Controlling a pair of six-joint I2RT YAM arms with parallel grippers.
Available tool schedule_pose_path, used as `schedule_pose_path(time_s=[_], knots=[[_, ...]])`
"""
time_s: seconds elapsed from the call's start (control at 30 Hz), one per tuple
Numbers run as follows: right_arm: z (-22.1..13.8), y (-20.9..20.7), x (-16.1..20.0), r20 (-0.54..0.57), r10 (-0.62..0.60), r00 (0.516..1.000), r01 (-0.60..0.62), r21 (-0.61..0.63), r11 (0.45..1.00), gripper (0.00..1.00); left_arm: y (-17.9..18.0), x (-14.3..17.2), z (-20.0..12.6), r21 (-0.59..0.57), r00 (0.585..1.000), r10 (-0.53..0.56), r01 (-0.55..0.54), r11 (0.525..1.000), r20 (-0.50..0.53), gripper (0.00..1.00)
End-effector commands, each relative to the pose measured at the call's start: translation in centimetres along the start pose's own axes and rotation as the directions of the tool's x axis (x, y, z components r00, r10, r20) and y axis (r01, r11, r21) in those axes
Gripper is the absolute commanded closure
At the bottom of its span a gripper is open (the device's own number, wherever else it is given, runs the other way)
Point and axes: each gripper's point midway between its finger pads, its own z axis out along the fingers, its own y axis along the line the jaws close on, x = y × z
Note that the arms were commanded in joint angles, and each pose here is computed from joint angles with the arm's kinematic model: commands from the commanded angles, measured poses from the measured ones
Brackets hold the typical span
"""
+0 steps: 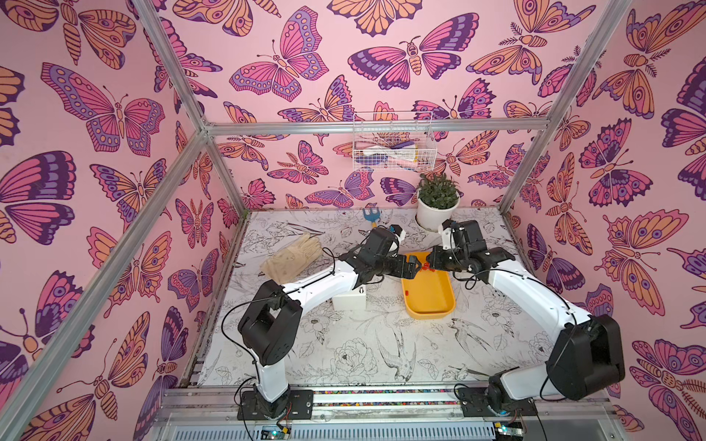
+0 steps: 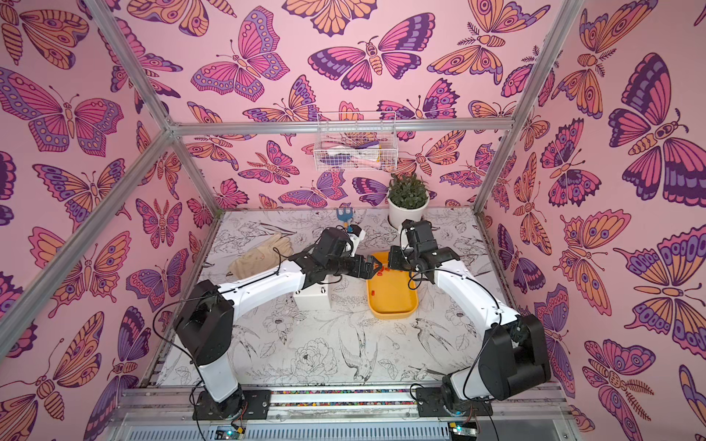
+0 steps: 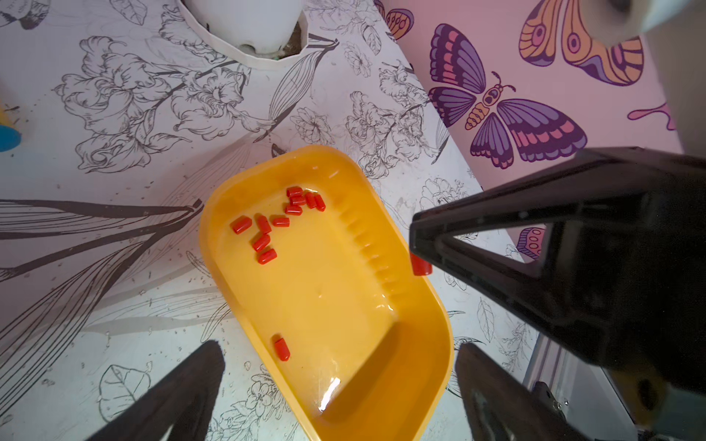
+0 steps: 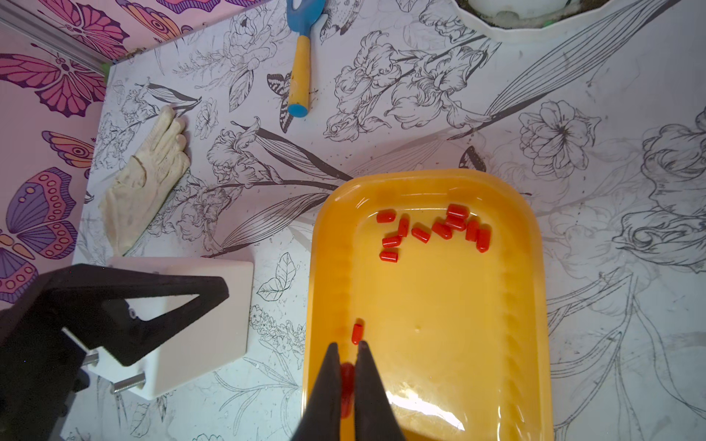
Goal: Cover the protruding screws with screw protection sleeves
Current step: Pick up the screw protection sleeve from the storage box.
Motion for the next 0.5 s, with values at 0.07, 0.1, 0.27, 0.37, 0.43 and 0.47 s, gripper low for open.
schedule_pose_path(time_s=[0.07,0.1,0.27,0.37,0.43,0.47], knots=[[-1.1,0.9,-0.7,0.03,0.025,0.999,-0.024,-0.057,0.998,0.89,-0.9,-0.1,1.2,0.055,1.0,0.014,-0.014,0.998,0.009,0.05],[-1.2,0.9,-0.7,0.031,0.027,0.999,-0.025,-0.056,0.998,0.89,-1.0,-0.1,1.3,0.056,1.0,0.015,-0.015,0.998,0.01,0.05],[-1.7,1.3,-1.1,0.048,0.031,0.998,-0.027,-0.073,0.997,0.89,-1.2,0.2,1.7,0.065,1.0,0.022,-0.022,0.998,0.003,0.06],[-2.0,1.6,-1.3,0.054,0.03,0.998,-0.026,-0.083,0.996,0.89,-1.4,0.1,1.8,0.071,1.0,0.022,-0.023,0.997,0.007,0.06],[-2.0,1.7,-1.2,0.052,0.032,0.998,-0.027,-0.092,0.995,0.89,-1.6,0.0,1.8,0.076,1.0,0.024,-0.025,0.997,0.014,0.06],[-2.0,1.8,-1.2,0.051,0.033,0.998,-0.028,-0.095,0.995,0.89,-1.7,0.0,1.9,0.08,1.0,0.024,-0.025,0.997,0.014,0.06]])
